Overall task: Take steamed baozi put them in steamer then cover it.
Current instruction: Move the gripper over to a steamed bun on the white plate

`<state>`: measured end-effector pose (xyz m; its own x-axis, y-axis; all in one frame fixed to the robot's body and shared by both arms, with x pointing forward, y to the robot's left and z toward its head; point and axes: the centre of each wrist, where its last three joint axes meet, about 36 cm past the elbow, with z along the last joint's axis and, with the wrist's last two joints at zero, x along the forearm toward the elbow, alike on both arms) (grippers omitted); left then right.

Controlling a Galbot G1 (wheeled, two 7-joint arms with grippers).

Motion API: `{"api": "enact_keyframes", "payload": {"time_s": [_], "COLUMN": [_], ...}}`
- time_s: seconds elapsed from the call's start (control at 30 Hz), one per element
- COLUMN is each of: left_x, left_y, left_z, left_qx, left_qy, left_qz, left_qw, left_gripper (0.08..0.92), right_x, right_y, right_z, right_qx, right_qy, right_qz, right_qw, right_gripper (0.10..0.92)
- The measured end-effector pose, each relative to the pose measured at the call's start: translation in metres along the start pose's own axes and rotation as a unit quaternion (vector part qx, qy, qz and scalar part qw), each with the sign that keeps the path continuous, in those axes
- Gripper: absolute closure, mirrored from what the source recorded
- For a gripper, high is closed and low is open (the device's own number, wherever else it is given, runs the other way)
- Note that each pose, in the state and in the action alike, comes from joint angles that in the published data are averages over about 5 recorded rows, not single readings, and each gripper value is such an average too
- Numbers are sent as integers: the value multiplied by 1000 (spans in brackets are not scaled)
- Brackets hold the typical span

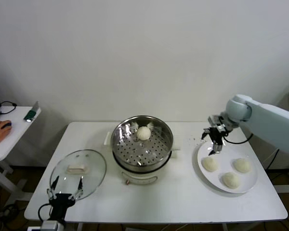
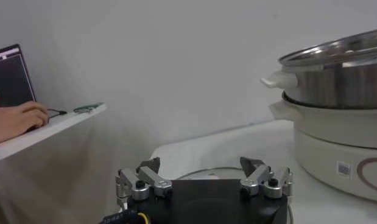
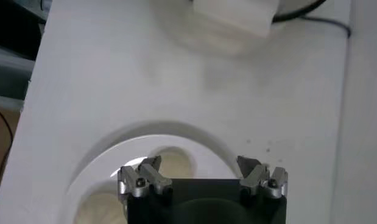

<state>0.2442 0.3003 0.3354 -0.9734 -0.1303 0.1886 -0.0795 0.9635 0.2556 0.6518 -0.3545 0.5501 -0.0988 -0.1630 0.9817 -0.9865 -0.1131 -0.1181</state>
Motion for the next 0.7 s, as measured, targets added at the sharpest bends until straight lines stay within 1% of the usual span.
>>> {"api": "enact_keyframes", "payload": {"time_s": [0.37, 0.7], "left_x": [6, 9], "left_y": [2, -2], "left_z": [3, 2], "left_qx": [-4, -4], "left_qy": [8, 10], "left_qz": [-3, -2], "left_qw": [1000, 1000], "left_gripper": [177, 177], "right_x": [-59, -75], "right_y": [26, 20], "right_z": [33, 43], "right_qx": [-55, -82], "right_qy": [12, 12], "right_qz": [-24, -17], "right_qw": [998, 996], "right_gripper": [200, 200]}}
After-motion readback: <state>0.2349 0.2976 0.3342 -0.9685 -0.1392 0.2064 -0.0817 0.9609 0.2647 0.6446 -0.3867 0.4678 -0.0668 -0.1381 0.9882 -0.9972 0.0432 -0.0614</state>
